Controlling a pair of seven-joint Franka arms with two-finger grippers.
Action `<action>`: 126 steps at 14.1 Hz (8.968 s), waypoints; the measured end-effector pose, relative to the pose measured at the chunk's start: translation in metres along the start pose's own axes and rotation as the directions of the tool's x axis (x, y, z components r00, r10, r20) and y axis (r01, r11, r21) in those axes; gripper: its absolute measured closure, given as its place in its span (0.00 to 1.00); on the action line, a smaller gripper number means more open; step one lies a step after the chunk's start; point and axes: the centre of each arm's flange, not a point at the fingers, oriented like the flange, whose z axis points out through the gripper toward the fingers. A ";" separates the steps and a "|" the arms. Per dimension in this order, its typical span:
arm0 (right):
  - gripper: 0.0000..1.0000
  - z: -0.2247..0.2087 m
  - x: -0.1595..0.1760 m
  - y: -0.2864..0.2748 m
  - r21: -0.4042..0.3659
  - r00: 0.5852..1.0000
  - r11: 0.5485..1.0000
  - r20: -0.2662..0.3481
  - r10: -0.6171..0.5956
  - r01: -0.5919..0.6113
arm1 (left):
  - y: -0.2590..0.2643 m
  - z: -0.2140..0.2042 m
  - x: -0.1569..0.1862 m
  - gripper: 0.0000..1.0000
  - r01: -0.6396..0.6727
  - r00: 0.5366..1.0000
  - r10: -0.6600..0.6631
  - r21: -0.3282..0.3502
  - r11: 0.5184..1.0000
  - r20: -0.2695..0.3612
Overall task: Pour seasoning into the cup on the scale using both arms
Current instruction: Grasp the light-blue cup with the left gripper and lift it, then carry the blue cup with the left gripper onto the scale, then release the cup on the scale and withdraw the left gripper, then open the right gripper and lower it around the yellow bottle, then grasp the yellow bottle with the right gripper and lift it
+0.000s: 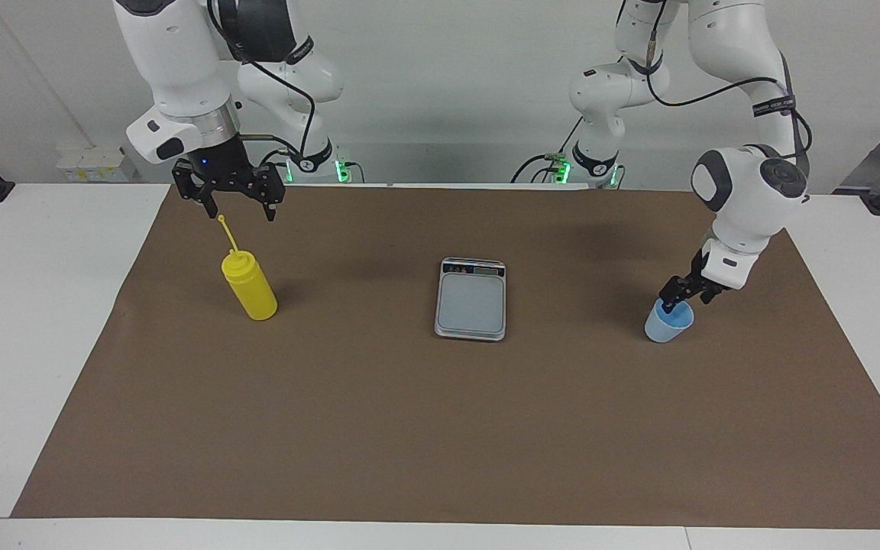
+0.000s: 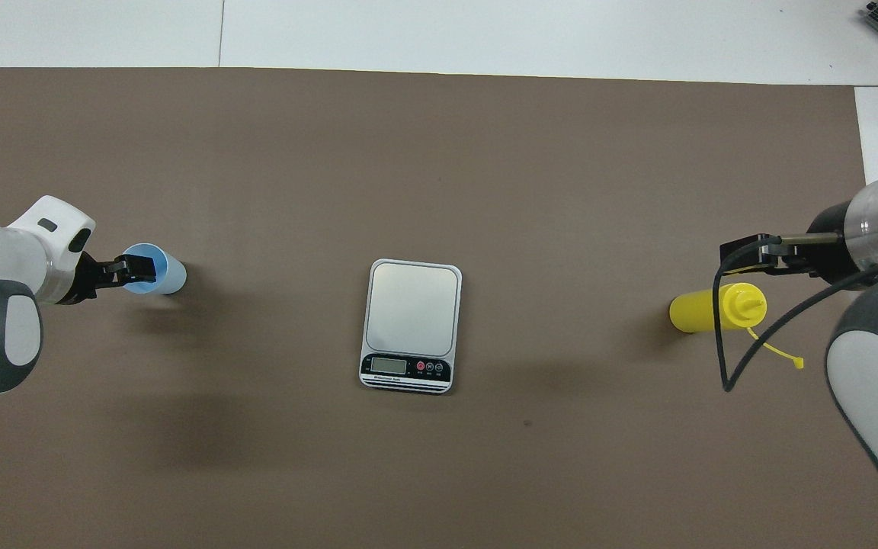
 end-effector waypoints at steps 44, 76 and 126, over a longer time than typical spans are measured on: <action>0.00 0.000 0.000 0.000 0.000 1.000 1.000 0.000 0.000 0.000 | 0.386 -0.012 -0.134 0.66 -0.157 0.983 0.160 -0.043 0.987 0.085; 0.00 0.013 -0.002 0.129 0.032 0.853 0.853 0.056 0.519 -0.521 | 0.066 -0.268 0.009 0.00 -0.355 0.934 0.355 -0.003 0.935 0.048; 0.45 0.222 0.043 0.067 -0.113 -0.022 0.049 0.552 0.834 -0.992 | 0.068 -0.265 0.001 0.00 -0.374 0.922 0.373 -0.010 0.928 0.101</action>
